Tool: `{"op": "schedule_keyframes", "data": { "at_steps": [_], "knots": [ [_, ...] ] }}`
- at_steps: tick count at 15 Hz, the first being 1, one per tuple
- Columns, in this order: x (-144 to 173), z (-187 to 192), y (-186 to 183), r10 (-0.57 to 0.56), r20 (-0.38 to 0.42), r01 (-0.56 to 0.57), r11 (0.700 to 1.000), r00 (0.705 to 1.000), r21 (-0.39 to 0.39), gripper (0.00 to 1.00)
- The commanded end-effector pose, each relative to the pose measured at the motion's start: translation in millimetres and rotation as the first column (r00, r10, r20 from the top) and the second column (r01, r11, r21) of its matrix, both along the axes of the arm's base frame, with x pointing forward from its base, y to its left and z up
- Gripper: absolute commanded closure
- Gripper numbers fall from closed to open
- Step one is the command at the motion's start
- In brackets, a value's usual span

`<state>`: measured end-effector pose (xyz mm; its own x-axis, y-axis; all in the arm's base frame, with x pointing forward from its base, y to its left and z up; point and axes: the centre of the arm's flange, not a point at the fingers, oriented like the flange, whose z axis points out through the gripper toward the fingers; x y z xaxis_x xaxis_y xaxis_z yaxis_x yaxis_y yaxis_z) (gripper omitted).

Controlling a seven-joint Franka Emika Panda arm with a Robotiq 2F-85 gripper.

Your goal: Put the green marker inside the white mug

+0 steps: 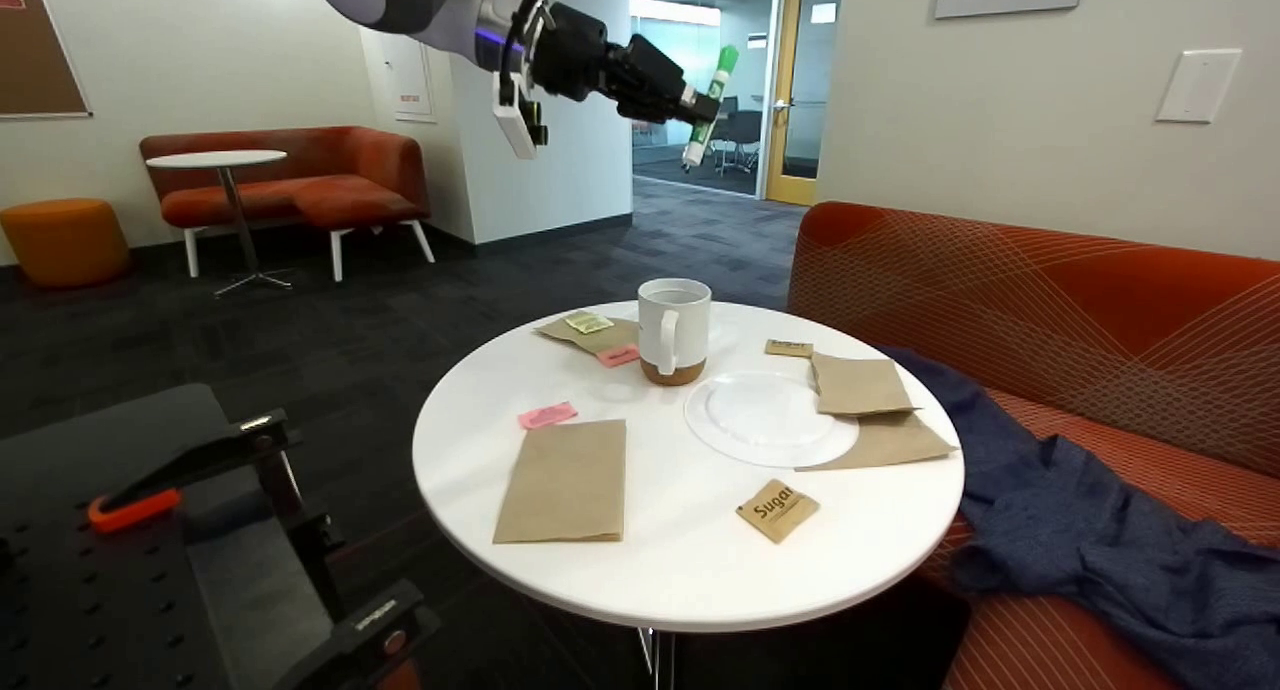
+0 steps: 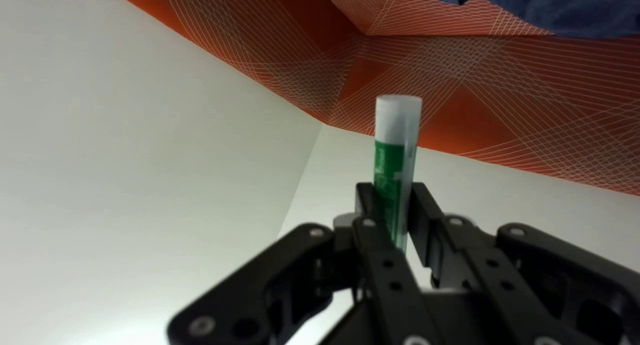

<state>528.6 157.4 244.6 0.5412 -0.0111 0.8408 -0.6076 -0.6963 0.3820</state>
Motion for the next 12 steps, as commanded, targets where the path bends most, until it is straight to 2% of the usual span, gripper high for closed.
{"op": "schedule_keyframes", "data": {
  "at_steps": [1, 4, 5, 6, 11, 12],
  "knots": [
    [2.3, -7.2, -3.0, -0.028, 0.045, 0.026, 0.998, 0.999, 0.049, 0.95],
    [1.0, -16.6, -2.1, -0.050, 0.108, 0.042, 0.996, 0.993, 0.074, 0.95],
    [0.8, -20.5, 0.0, -0.042, 0.103, 0.035, 0.997, 0.994, 0.070, 0.95],
    [-0.8, -13.6, -1.5, -0.039, 0.070, 0.035, 0.997, 0.997, 0.066, 0.80],
    [-2.3, -20.7, 1.2, -0.041, 0.072, 0.035, 0.997, 0.997, 0.075, 0.80],
    [-2.0, -20.5, 1.2, -0.041, 0.073, 0.035, 0.997, 0.997, 0.076, 0.95]
  ]
}}
